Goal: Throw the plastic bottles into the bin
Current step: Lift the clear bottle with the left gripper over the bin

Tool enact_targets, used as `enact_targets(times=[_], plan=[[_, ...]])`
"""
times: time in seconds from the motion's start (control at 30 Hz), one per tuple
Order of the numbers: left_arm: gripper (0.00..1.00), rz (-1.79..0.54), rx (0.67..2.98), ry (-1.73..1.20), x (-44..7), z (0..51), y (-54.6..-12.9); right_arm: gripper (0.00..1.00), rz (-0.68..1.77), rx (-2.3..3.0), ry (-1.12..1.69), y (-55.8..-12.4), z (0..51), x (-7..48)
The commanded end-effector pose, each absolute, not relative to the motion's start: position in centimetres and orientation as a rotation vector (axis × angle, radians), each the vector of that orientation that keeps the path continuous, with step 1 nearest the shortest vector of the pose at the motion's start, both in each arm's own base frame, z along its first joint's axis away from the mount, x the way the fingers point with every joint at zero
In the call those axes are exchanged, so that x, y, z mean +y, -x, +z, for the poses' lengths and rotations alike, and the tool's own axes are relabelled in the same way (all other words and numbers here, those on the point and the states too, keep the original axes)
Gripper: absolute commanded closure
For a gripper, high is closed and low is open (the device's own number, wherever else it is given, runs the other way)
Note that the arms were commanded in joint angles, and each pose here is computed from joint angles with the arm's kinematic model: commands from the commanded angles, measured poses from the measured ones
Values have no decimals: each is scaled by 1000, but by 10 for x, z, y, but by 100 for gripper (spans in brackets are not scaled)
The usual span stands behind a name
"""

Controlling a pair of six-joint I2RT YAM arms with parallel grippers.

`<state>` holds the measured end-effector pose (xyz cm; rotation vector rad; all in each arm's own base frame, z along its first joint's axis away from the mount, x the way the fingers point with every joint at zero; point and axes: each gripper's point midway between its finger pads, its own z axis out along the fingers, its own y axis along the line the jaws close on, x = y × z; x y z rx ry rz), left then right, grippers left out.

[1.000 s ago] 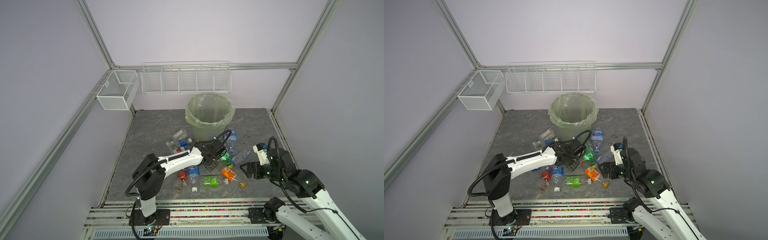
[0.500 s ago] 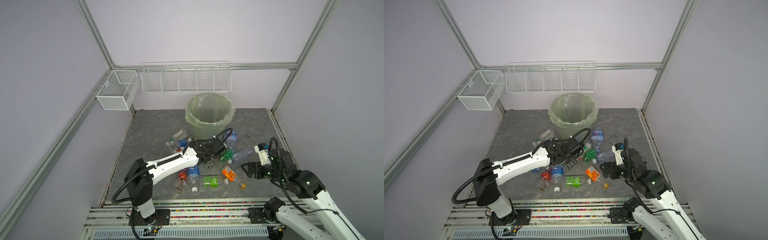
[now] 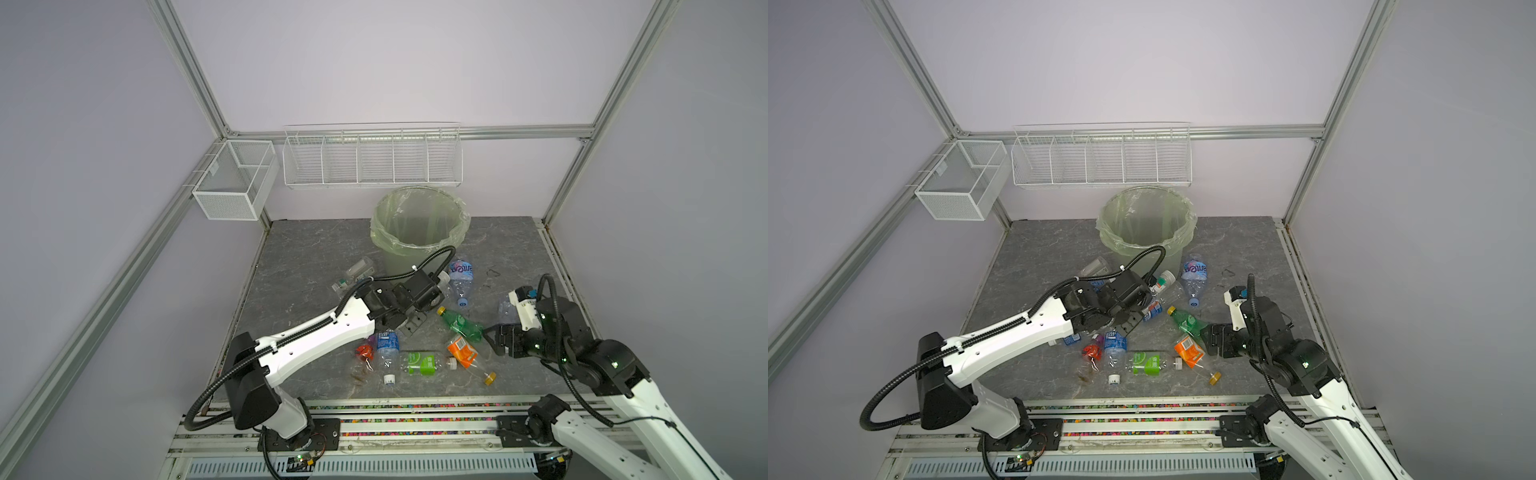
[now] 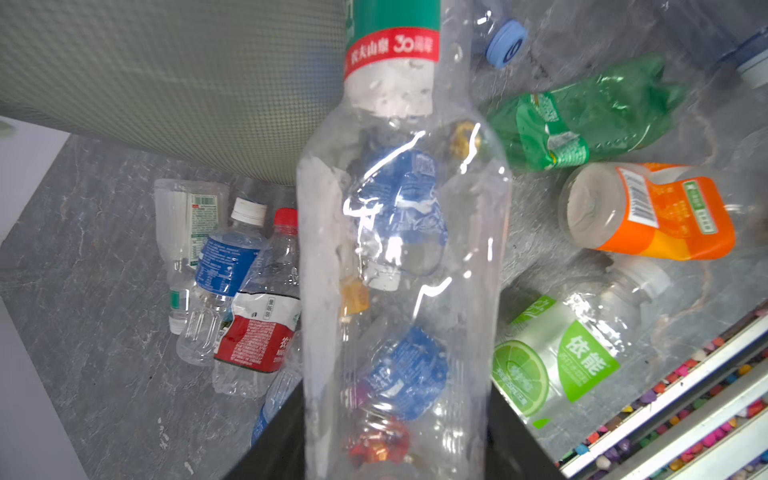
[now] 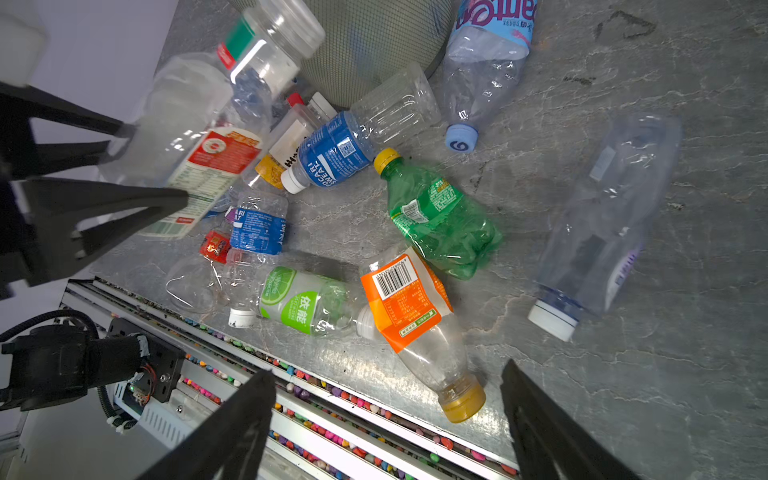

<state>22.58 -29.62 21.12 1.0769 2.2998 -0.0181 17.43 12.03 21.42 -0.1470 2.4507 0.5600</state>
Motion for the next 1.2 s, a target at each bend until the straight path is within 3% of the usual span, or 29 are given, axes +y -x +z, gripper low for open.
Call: enact_targets(times=[0.0,0.4,0.57,0.9,1.17], plan=[[48,-74,2243,-1006,-290,249,-220,12,545,2474,126,-174,206,119],[51,-375,1927,-806,-276,374,-203,12,547,2497,125,-173,197,120],[50,-383,1805,-719,-267,416,-209,12,545,2496,116,-172,197,119],[50,-433,1706,-540,-262,470,-255,12,556,2485,101,-171,200,118],[50,-423,1779,-545,-290,468,-321,12,549,2470,104,-170,214,116]])
